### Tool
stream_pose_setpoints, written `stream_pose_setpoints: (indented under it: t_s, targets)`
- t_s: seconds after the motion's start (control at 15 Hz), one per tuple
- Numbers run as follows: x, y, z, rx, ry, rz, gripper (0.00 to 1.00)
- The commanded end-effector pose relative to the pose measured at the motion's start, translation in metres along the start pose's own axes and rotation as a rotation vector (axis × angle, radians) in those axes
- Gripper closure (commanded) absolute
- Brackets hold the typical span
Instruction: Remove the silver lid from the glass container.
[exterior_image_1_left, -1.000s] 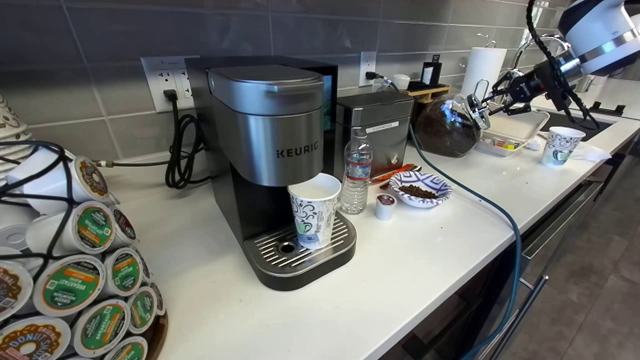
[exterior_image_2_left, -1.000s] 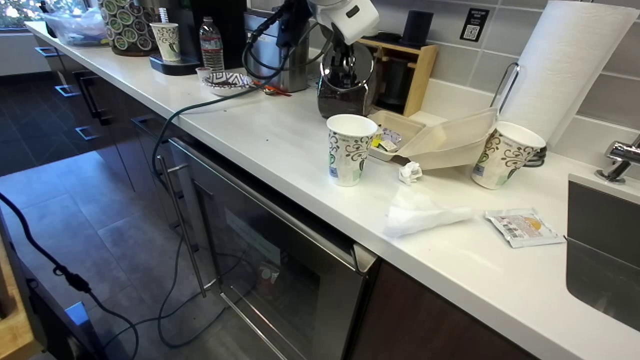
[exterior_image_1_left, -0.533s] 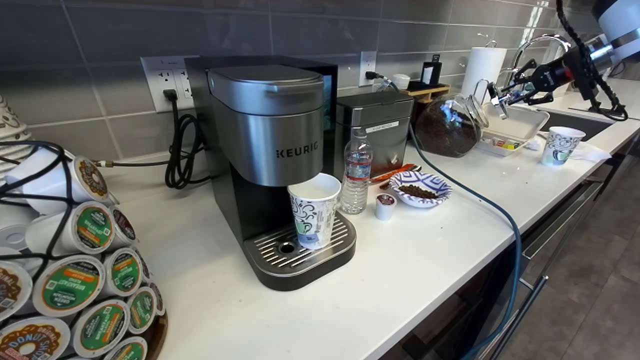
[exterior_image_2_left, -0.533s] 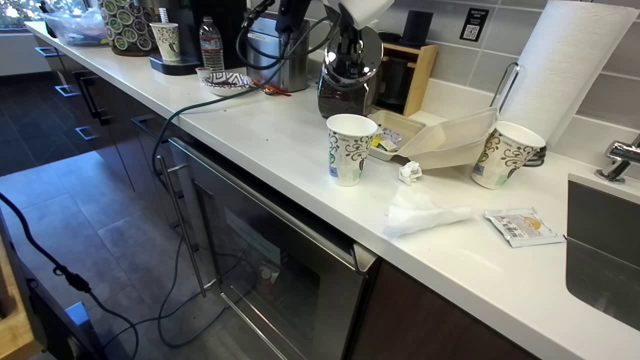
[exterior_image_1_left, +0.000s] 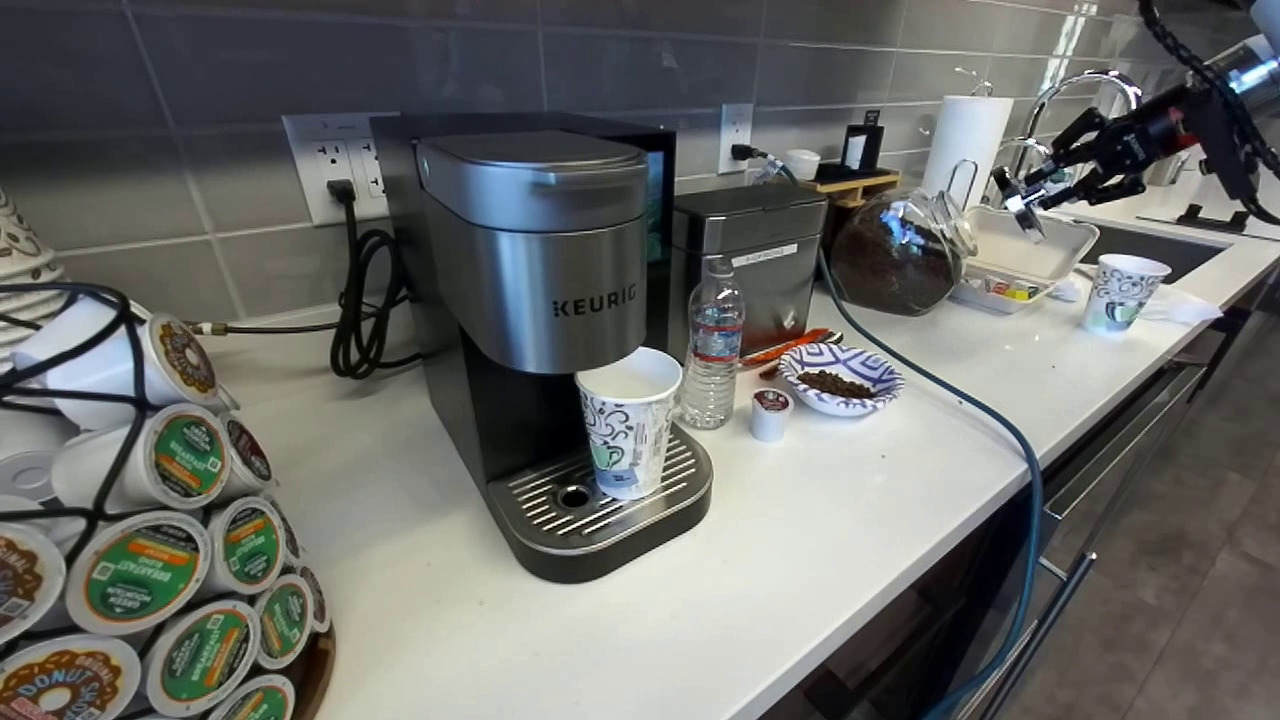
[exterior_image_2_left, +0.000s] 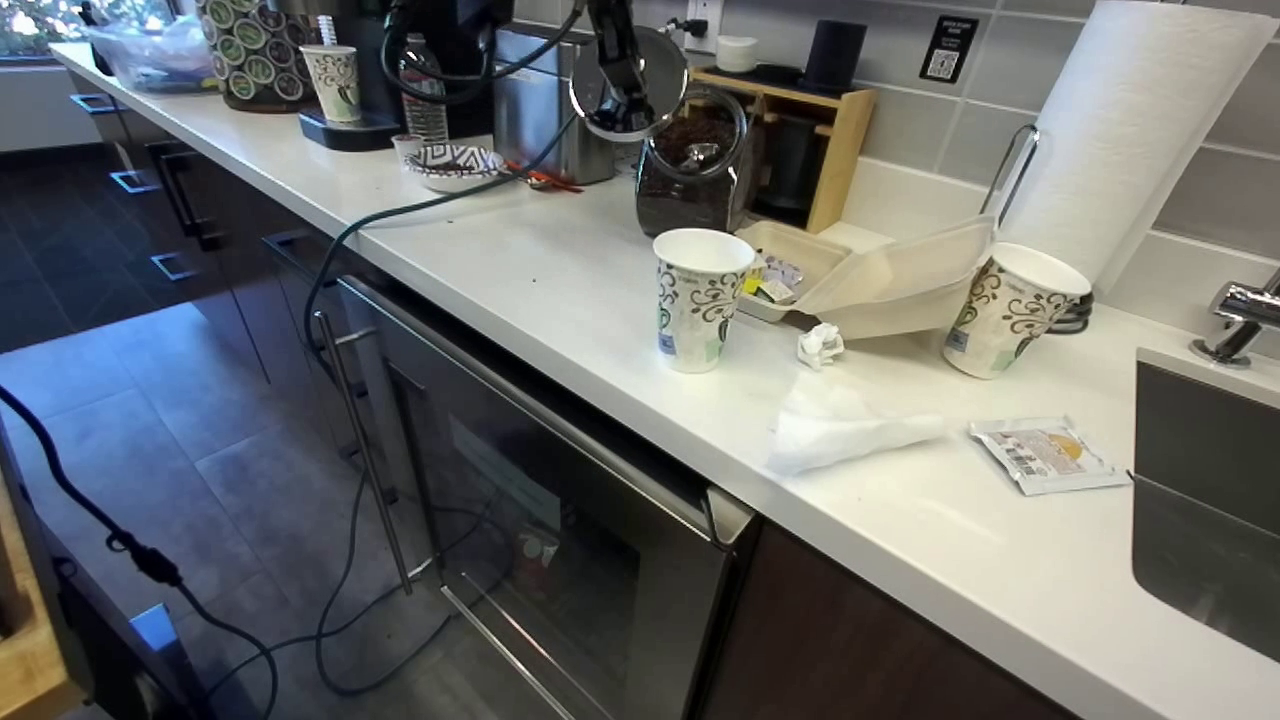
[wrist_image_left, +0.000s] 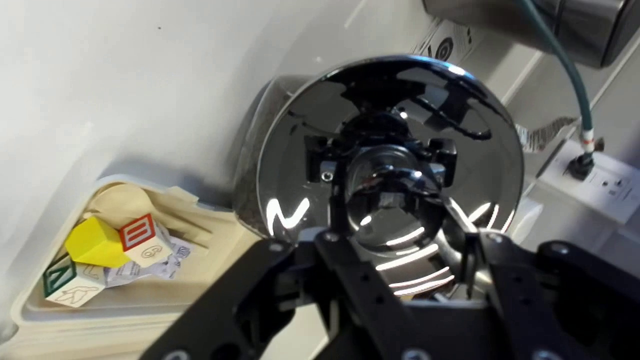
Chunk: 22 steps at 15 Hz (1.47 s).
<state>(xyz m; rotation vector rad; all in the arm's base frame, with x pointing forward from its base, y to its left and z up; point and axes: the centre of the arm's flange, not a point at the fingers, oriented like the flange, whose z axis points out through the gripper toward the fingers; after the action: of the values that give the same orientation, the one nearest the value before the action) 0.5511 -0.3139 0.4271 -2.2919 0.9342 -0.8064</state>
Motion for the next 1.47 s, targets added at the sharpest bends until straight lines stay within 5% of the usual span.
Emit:
stream_pose_setpoints:
  t_s: [0.0, 0.47, 0.67, 0.73, 1.0, 1.07, 1.4]
  targets:
    - [-0.083, -0.044, -0.008, -0.024, 0.036, -0.200, 0.79]
    - [-0.196, -0.138, 0.013, -0.034, 0.076, -0.569, 0.79]
    - [-0.206, -0.151, 0.021, -0.068, 0.083, -0.572, 0.79]
    - [-0.199, -0.156, 0.024, -0.040, 0.077, -0.576, 0.54]
    - [-0.202, -0.152, 0.026, -0.053, 0.077, -0.575, 0.54]
    - [-0.202, -0.152, 0.025, -0.053, 0.077, -0.574, 0.79]
    - [-0.226, -0.191, 0.069, -0.098, -0.167, -0.815, 0.79]
